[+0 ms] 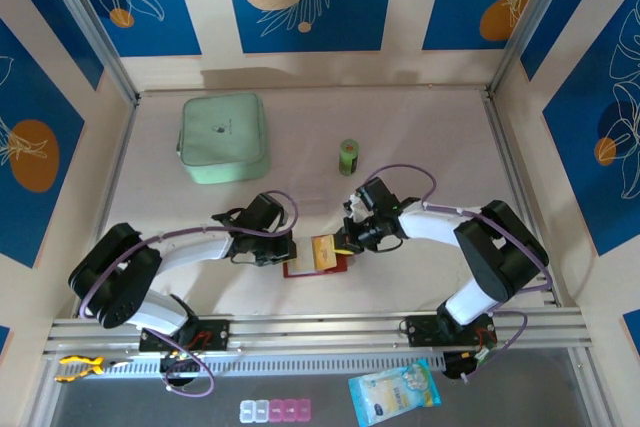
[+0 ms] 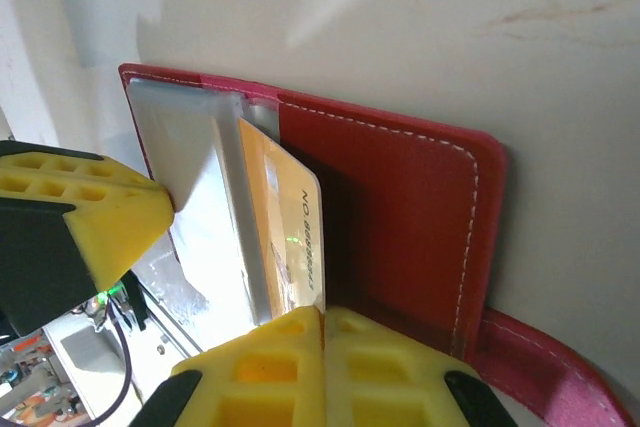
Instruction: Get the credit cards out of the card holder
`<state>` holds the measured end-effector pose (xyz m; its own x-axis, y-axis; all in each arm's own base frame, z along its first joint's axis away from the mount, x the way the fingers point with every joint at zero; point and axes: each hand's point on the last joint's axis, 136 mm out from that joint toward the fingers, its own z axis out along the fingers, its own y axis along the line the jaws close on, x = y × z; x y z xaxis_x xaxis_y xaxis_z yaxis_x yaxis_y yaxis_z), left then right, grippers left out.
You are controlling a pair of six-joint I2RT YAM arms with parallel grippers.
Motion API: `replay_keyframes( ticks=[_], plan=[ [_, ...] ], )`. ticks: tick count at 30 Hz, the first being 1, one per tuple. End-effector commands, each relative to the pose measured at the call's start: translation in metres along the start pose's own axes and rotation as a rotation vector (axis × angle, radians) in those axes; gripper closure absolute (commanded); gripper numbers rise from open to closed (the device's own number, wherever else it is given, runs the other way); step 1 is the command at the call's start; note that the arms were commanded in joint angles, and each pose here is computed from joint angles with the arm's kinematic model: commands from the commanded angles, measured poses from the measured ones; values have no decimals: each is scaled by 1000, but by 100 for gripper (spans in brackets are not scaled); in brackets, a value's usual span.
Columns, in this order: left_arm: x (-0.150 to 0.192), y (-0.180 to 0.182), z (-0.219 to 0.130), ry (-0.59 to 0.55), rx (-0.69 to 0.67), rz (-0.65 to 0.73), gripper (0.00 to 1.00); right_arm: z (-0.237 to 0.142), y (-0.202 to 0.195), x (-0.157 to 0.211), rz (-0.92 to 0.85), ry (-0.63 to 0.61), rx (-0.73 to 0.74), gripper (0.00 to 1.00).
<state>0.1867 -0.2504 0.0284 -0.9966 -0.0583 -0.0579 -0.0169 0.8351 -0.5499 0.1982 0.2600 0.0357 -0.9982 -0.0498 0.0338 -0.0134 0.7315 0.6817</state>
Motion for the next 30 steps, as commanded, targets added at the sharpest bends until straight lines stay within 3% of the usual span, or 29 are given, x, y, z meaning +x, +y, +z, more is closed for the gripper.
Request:
replay_keyframes(
  ticks=[1, 11, 18, 30],
  plan=[
    [13, 25, 5, 45, -108, -19, 95, -5, 0, 2, -16, 9, 37, 94],
    [12, 24, 6, 45, -105, -16, 95, -8, 16, 1, -33, 15, 49, 93],
    [12, 24, 6, 48, -106, -13, 95, -7, 29, 3, -14, 27, 67, 87],
    [13, 26, 7, 48, -105, -15, 95, 2, 23, 7, 16, 54, 121, 85]
  ],
)
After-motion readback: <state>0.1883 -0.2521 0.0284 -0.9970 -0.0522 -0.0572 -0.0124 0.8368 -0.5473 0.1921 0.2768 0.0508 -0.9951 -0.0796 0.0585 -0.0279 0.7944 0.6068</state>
